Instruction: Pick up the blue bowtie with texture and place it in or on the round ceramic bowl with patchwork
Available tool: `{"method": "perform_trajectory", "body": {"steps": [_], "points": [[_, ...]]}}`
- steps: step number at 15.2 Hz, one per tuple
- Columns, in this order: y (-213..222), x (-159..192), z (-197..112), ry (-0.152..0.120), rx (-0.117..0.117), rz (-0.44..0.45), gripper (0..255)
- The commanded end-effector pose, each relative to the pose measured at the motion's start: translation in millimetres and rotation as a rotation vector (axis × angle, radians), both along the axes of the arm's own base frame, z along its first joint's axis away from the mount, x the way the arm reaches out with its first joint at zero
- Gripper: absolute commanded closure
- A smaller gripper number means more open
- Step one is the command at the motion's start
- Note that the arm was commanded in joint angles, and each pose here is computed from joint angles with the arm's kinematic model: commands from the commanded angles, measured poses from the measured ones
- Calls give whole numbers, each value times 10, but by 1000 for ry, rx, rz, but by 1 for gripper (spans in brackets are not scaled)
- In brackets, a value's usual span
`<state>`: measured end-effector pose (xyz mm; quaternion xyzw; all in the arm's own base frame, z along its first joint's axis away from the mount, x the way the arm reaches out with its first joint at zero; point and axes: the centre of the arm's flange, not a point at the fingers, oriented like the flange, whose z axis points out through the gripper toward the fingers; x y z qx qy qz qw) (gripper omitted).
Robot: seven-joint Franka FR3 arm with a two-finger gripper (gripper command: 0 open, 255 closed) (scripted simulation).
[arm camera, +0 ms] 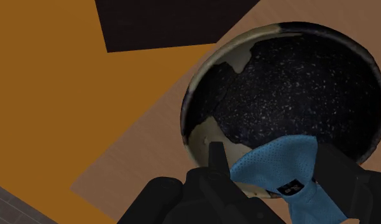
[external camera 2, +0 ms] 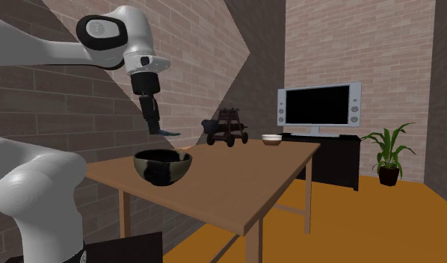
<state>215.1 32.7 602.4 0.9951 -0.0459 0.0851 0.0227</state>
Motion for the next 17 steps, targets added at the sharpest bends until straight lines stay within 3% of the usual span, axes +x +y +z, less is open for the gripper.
{"method": "perform_trajectory", "body": {"steps": [1, 10, 17], "points": [[0, 0, -98, 0, 0, 0, 255], [0, 0, -560, 0, 0, 0, 255], [0, 0, -560, 0, 0, 0, 255]]}}
